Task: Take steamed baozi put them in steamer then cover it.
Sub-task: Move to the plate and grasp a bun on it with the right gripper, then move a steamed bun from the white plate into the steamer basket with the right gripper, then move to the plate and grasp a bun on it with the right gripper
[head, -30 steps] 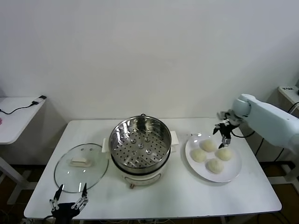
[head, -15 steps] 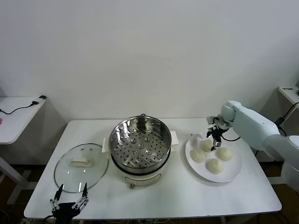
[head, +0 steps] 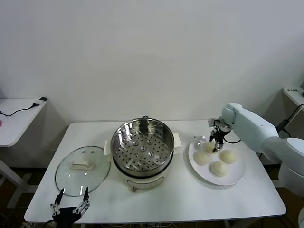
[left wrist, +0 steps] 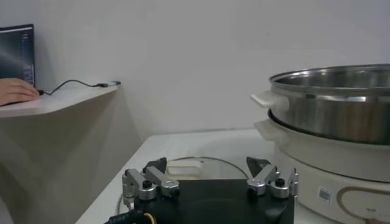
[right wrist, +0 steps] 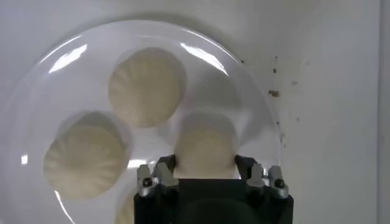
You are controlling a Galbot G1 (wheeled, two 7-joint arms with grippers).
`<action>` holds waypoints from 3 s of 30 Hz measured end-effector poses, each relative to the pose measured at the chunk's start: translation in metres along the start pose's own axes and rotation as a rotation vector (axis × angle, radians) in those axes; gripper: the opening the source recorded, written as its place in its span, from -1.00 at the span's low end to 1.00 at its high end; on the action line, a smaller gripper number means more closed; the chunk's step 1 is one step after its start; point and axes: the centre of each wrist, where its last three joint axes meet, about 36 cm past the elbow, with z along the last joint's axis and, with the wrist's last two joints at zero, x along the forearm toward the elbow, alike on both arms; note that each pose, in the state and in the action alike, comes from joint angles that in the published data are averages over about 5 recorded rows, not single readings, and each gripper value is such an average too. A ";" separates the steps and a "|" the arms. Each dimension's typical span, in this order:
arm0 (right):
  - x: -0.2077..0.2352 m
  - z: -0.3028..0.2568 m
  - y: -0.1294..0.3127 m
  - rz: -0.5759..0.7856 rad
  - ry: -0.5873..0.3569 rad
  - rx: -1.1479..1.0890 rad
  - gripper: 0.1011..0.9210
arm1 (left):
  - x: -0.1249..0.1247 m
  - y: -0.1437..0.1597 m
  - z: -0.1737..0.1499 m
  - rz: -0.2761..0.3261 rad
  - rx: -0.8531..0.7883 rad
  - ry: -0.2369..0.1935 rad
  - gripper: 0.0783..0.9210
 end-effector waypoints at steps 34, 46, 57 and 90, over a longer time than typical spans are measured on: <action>0.200 -0.358 0.073 0.173 0.023 1.395 0.27 | 0.002 -0.004 -0.019 -0.014 -0.012 -0.040 0.77; 0.119 -0.376 0.062 0.199 0.028 1.476 0.26 | 0.003 -0.006 -0.019 -0.027 -0.002 -0.042 0.77; 0.093 -0.371 0.048 0.217 -0.010 1.453 0.53 | 0.004 -0.007 -0.020 -0.037 0.005 -0.047 0.77; 0.103 -0.073 0.082 0.043 -0.078 0.176 0.76 | 0.001 -0.004 -0.024 -0.047 0.009 -0.050 0.77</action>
